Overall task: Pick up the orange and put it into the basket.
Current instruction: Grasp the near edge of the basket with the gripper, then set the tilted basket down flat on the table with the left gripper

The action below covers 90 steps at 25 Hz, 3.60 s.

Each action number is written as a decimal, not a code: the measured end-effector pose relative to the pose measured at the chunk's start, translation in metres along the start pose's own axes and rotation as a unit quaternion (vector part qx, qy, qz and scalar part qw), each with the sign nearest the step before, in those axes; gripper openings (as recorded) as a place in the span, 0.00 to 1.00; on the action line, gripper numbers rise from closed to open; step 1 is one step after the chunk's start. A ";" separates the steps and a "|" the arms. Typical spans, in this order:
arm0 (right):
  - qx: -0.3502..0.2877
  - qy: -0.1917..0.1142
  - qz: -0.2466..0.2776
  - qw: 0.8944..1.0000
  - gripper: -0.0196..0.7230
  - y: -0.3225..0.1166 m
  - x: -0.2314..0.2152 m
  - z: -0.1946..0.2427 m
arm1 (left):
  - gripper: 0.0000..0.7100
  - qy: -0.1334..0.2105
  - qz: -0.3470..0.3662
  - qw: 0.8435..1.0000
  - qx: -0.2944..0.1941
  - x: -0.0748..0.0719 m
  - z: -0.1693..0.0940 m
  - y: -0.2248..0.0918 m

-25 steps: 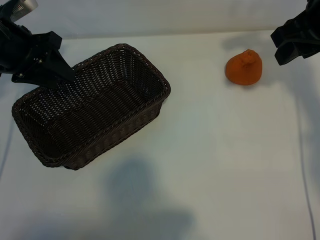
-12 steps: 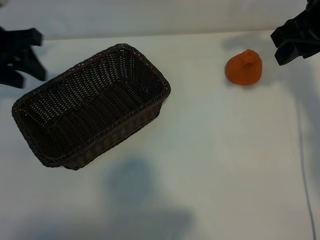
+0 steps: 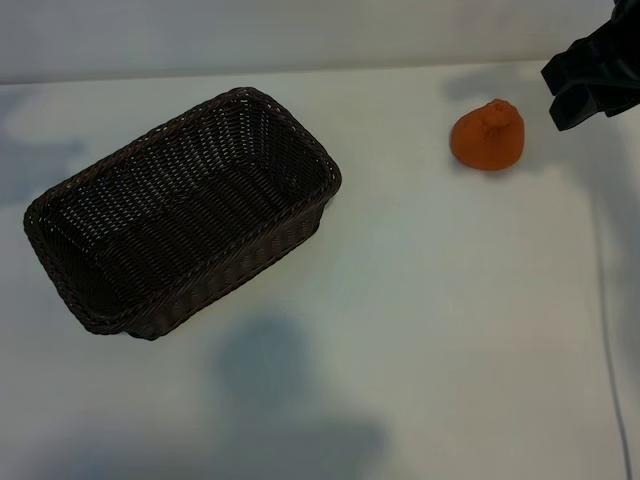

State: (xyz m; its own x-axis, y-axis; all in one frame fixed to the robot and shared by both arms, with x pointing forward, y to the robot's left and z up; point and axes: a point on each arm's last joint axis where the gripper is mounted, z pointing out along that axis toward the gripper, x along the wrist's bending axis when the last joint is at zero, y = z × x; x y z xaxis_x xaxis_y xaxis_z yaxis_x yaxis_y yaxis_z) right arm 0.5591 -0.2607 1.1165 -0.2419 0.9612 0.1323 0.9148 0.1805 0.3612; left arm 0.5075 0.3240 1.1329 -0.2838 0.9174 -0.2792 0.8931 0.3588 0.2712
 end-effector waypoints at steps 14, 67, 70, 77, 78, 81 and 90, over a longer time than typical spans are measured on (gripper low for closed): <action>0.000 0.000 0.000 1.000 0.66 0.000 0.000 0.000 | 0.70 0.058 -0.062 0.994 0.062 0.023 0.042 -0.023; -0.007 0.000 0.001 1.000 0.66 0.001 0.000 0.000 | 0.70 0.025 -0.139 0.985 0.095 0.053 0.200 -0.029; -0.008 0.000 0.001 1.000 0.66 0.001 0.000 0.000 | 0.70 0.007 -0.138 0.985 0.105 0.051 0.207 -0.030; -0.008 0.000 0.001 1.000 0.66 0.001 0.000 0.000 | 0.23 0.005 -0.129 0.986 0.110 0.051 0.208 -0.031; -0.008 0.000 0.001 1.000 0.66 0.001 0.000 0.000 | 0.23 0.005 -0.128 0.985 0.114 0.051 0.207 -0.031; -0.008 0.000 0.001 1.000 0.66 0.001 0.000 0.000 | 0.23 0.005 -0.130 0.984 0.118 0.050 0.208 -0.032; -0.008 0.000 0.001 1.000 0.66 0.001 0.000 0.000 | 0.23 -0.030 -0.116 0.984 0.129 0.033 0.175 -0.015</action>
State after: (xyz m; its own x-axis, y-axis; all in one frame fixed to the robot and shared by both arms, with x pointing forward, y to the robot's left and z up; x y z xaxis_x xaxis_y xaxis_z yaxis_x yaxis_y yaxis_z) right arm 0.5604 -0.2604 1.1171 -0.2408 0.9614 0.1331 0.9099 0.1759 0.3757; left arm 0.5462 0.3185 0.9584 -0.4766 0.8012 -0.3620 0.8678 0.4946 -0.0479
